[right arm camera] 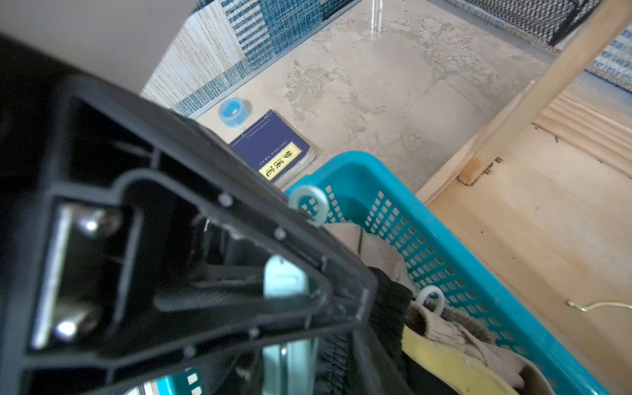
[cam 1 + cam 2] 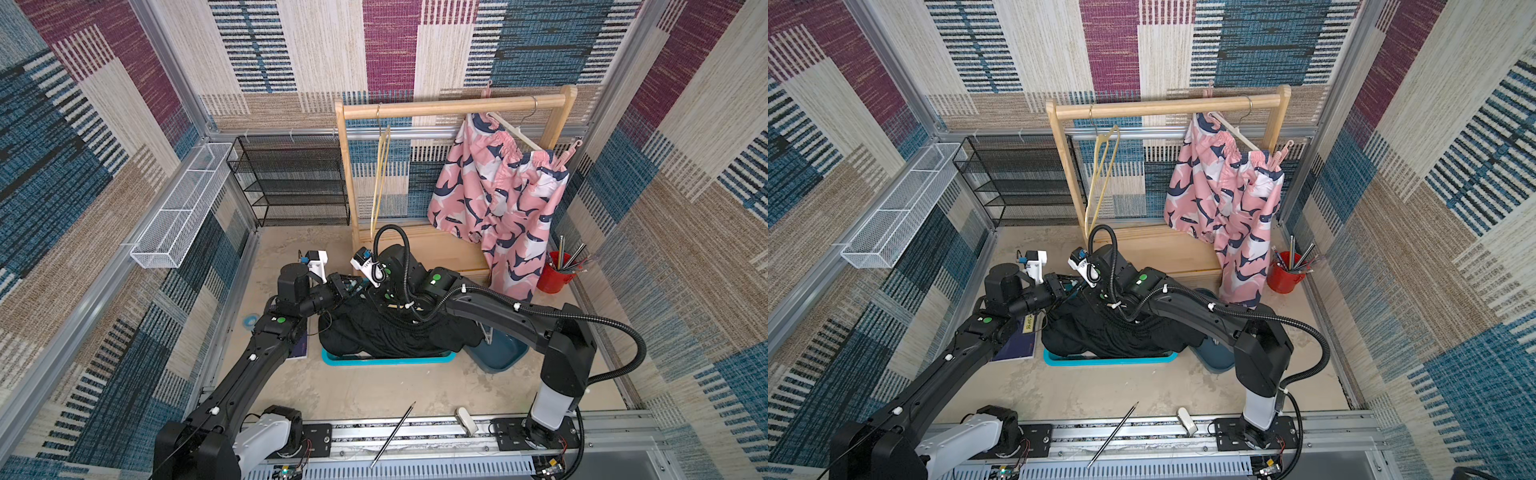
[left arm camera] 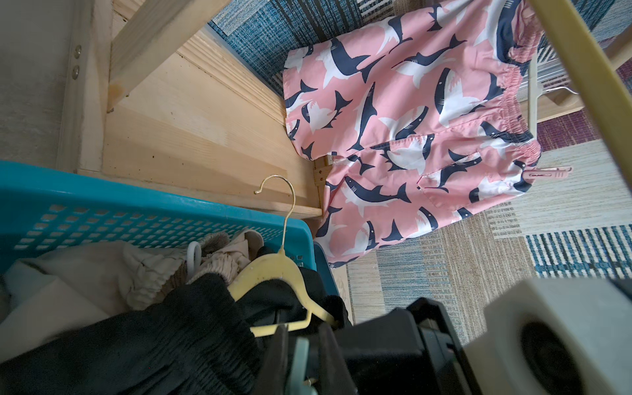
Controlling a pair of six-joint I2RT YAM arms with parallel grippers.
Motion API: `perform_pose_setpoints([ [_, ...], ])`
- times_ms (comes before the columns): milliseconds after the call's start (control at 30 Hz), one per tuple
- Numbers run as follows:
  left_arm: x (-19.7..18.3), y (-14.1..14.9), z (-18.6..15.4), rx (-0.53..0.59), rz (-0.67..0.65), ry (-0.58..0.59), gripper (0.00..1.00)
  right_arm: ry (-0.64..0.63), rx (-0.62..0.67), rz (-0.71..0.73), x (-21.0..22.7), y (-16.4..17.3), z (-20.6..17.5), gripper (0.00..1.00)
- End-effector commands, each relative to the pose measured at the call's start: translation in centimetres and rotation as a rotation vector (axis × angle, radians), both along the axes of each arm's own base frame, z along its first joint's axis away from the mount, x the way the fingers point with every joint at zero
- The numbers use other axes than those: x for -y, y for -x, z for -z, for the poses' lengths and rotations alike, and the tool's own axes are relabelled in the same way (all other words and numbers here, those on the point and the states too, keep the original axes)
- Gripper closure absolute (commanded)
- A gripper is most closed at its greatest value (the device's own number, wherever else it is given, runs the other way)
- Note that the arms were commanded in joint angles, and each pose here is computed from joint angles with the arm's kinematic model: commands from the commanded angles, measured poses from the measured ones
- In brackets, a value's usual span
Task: Remove the clothespins securing shorts to the hanger
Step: Place the clothespin in the storage box.
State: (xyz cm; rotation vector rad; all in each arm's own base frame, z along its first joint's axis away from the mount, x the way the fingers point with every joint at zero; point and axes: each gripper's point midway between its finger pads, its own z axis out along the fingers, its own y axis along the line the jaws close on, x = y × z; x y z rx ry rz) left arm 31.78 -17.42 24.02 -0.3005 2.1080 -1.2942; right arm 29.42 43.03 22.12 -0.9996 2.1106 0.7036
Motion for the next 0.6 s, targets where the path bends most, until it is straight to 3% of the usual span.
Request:
perform_pose_setpoints([
  [0, 0.3, 0.0, -0.4, 0.021, 0.018, 0.005, 1.00, -0.019, 0.033, 0.004, -0.5, -0.6, -0.8, 0.76],
  [133, 0.4, 0.2, 0.0, 0.018, 0.025, 0.001, 1.00, -0.031, 0.037, 0.000, -0.7, -0.6, -1.1, 0.94],
  [200, 0.3, 0.2, -0.2, 0.029, 0.025, -0.002, 0.88, -0.028, 0.038, 0.004, -0.5, -0.5, -1.1, 0.98],
  [367, 0.0, 0.2, -1.7, 0.085, 0.030, -0.042, 0.31, -0.022, 0.047, 0.045, 1.2, -0.1, -1.1, 1.00],
  [467, -0.2, 0.1, -2.3, 0.096, 0.031, -0.063, 0.17, -0.003, 0.048, 0.092, 3.1, 0.3, -0.8, 1.00],
  [567, -0.7, -0.3, -2.4, 0.097, 0.016, -0.065, 0.13, 0.005, 0.034, 0.147, 5.4, 1.1, -0.5, 1.00],
])
